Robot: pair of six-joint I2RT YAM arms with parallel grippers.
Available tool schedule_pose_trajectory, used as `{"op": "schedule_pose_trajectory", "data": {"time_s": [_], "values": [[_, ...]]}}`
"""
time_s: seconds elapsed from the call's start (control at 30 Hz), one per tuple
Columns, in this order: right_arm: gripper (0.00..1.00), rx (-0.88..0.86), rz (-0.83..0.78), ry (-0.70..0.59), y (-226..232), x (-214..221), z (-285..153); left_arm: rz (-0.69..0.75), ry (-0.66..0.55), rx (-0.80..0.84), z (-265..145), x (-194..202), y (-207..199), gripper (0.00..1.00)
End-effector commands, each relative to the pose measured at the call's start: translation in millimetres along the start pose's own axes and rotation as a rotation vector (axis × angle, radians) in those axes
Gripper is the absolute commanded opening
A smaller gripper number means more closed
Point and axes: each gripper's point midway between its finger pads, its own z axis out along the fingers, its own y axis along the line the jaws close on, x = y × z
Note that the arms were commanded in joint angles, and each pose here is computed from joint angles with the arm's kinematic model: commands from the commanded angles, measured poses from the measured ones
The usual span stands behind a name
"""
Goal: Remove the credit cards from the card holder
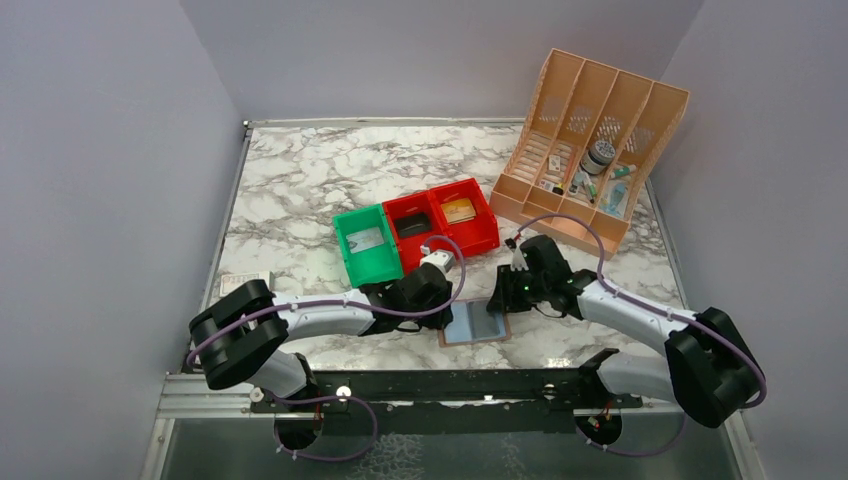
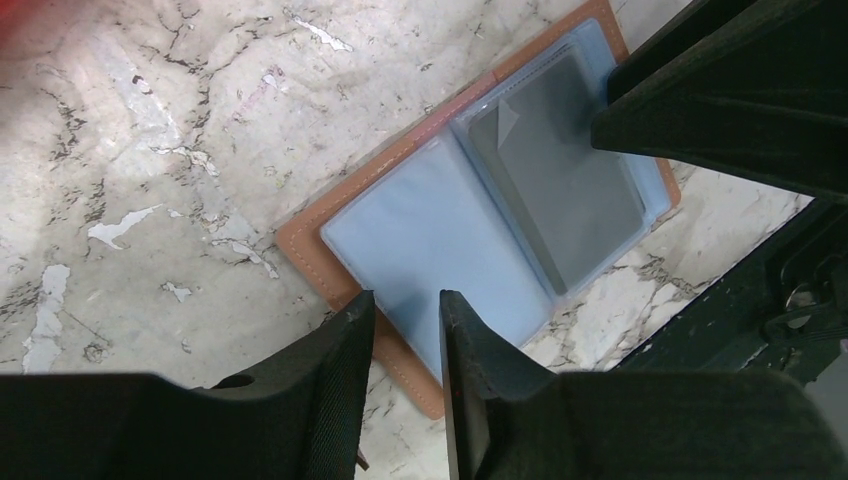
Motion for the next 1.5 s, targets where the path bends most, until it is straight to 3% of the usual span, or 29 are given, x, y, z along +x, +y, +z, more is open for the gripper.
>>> {"op": "schedule_pose_trajectory", "data": {"time_s": [0.0,0.17,0.3,0.57,0.73,0.9,1.1,1.47], "values": [[0.3,0.013,0.012,-0.003,1.2,-5.1,-0.1,0.02,-0.024,-0.014,0.4,-9.9,-2.5,0.31],[0.26,-0.015,0.004,0.014,5.2,-2.6,1.7,0.021,-0.02,-0.028,0.1,-8.4,0.6,0.3],[0.13,-0.035,0.004,0.009,8.8,-3.7,2.1,0.021,-0.021,-0.031,0.0,-8.5,1.2,0.27],[0.07,-0.089,-0.012,-0.018,24.8,-15.3,-8.7,0.024,-0.026,-0.043,0.7,-9.8,3.2,0.05],[0.06,-0.125,-0.016,-0.01,30.5,-13.2,-9.4,0.016,-0.038,-0.054,-1.8,-11.5,5.3,0.0],[0.08,-0.135,-0.008,-0.007,31.8,-12.2,-8.4,0.01,-0.06,-0.066,-7.3,-14.0,8.8,0.0],[0.13,-0.359,0.039,-0.039,68.3,-14.0,-13.8,0.009,-0.089,-0.074,-12.7,-16.9,12.6,0.0],[0.21,-0.384,0.056,0.006,68.5,-5.3,-6.2,0.006,-0.103,-0.063,-17.4,-17.5,12.2,0.0]]}}
